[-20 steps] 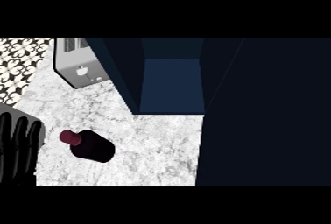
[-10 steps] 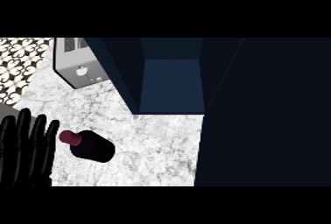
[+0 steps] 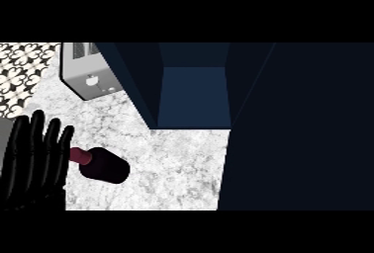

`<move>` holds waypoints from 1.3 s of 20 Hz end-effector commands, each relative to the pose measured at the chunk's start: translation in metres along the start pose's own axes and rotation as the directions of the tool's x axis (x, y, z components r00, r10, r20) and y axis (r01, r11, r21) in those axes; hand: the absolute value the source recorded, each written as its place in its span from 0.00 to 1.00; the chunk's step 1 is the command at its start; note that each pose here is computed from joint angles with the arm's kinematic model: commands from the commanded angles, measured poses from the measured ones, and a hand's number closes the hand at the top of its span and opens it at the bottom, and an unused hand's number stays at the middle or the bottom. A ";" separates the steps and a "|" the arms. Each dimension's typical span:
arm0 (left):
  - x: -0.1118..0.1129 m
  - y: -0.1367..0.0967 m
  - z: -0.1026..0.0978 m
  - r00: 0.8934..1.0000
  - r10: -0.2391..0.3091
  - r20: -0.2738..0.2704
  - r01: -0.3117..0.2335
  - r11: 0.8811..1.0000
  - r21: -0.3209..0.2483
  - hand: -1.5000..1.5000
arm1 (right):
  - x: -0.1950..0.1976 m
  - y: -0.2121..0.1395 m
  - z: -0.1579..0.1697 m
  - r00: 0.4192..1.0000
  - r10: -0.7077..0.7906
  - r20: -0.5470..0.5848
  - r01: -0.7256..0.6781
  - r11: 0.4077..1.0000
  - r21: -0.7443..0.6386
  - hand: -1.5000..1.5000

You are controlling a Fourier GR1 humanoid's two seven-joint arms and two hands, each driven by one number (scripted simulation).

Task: Pick up the wine, place it into the cabinet and close the cabinet

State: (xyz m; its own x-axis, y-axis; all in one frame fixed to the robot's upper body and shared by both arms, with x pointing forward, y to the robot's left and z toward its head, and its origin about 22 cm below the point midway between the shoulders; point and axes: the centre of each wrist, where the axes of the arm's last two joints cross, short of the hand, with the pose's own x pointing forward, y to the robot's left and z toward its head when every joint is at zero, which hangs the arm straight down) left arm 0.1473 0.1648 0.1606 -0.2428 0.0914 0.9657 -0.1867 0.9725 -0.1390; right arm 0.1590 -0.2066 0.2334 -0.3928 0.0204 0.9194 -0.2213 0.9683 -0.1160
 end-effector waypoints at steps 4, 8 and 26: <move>-0.002 0.002 -0.009 0.996 -0.071 0.051 0.066 0.995 0.079 0.00 | 0.039 0.007 0.032 0.998 -0.039 0.044 0.037 0.999 0.030 0.00; 0.005 0.012 -0.009 0.998 -0.053 0.031 0.049 0.993 0.104 0.00 | 0.036 0.000 0.014 0.999 -0.021 0.035 0.020 0.999 0.027 0.00; -0.059 0.043 -0.012 0.992 -0.115 -0.054 0.123 0.975 0.184 0.00 | 0.050 0.001 0.006 0.999 -0.022 0.033 0.021 0.999 0.026 0.00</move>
State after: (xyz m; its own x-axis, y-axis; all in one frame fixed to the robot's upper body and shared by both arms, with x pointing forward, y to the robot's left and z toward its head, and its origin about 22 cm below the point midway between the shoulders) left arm 0.1697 0.1982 0.1192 -0.2024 -0.0146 0.9792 -0.3764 0.9242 -0.0641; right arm 0.1589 -0.2032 0.2721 -0.4061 0.0435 0.9128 -0.1826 0.9749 -0.1277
